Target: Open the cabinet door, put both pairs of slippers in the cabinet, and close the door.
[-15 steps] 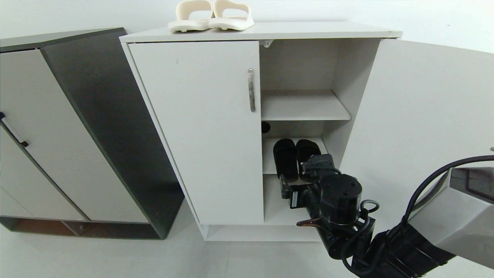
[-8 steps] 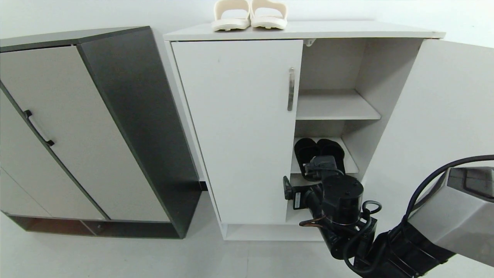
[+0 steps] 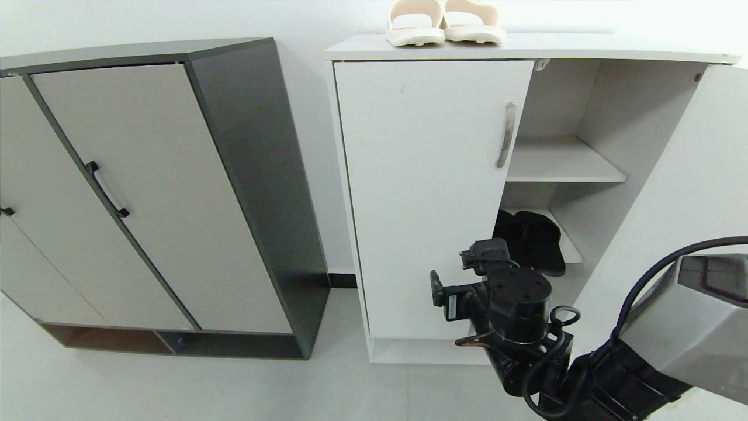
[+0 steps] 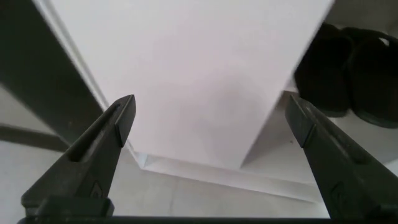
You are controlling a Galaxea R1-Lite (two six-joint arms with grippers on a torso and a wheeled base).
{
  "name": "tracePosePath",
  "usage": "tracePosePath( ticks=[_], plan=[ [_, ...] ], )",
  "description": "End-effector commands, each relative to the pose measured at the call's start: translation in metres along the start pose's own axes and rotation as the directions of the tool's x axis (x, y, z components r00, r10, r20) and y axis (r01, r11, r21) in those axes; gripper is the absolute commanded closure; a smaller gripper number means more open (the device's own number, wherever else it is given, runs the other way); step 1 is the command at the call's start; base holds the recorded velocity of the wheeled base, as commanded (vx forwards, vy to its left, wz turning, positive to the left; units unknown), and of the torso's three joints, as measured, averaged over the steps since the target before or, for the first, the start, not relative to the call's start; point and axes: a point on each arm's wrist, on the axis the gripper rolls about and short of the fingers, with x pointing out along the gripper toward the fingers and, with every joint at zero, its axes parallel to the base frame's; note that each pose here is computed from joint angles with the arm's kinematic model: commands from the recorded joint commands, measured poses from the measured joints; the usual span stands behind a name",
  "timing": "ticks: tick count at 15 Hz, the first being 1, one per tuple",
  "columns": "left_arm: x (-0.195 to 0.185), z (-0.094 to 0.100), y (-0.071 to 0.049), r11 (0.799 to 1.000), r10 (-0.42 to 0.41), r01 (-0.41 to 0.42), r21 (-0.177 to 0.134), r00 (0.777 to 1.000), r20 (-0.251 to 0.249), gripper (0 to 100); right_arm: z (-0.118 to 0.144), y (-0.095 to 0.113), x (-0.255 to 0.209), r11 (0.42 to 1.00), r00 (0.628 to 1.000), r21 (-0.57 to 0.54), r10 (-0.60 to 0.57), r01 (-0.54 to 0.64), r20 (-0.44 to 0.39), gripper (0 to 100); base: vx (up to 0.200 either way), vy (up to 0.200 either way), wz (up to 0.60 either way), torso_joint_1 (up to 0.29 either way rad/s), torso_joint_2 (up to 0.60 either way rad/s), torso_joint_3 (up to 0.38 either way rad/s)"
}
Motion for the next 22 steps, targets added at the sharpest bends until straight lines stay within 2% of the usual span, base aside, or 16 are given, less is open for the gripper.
tracePosePath(
  ticks=[1, 5, 14, 18, 22],
  plan=[
    [0.000, 0.000, 0.000, 1.000, 0.000, 0.000, -0.002, 1.000, -0.001, 100, 0.003, -0.001, -0.001, 1.000, 1.000, 0.009, -0.002, 0.002, 0.014, 0, 0.000, 0.000, 0.00, 0.000, 0.00, 0.000],
    [0.000, 0.000, 0.000, 1.000, 0.000, 0.000, -0.002, 1.000, -0.001, 100, -0.001, -0.017, -0.001, 0.999, 0.998, -0.045, -0.029, 0.031, 0.049, 0, 0.000, 0.000, 0.00, 0.000, 0.00, 0.000],
    [0.000, 0.000, 0.000, 1.000, 0.000, 0.000, -0.002, 1.000, -0.001, 100, 0.003, -0.014, 0.001, 0.998, 0.997, -0.064, 0.007, -0.002, 0.078, 0, 0.000, 0.000, 0.00, 0.000, 0.00, 0.000],
    [0.000, 0.000, 0.000, 1.000, 0.000, 0.000, -0.002, 1.000, -0.001, 100, 0.003, -0.014, 0.001, 0.998, 0.997, -0.064, 0.007, -0.002, 0.077, 0, 0.000, 0.000, 0.00, 0.013, -0.19, -0.277],
    [0.000, 0.000, 0.000, 1.000, 0.000, 0.000, -0.002, 1.000, -0.001, 100, 0.003, -0.014, 0.000, 0.998, 0.997, -0.067, 0.010, -0.005, 0.076, 0, 0.000, 0.000, 0.00, 0.059, -0.51, -0.361]
  ],
)
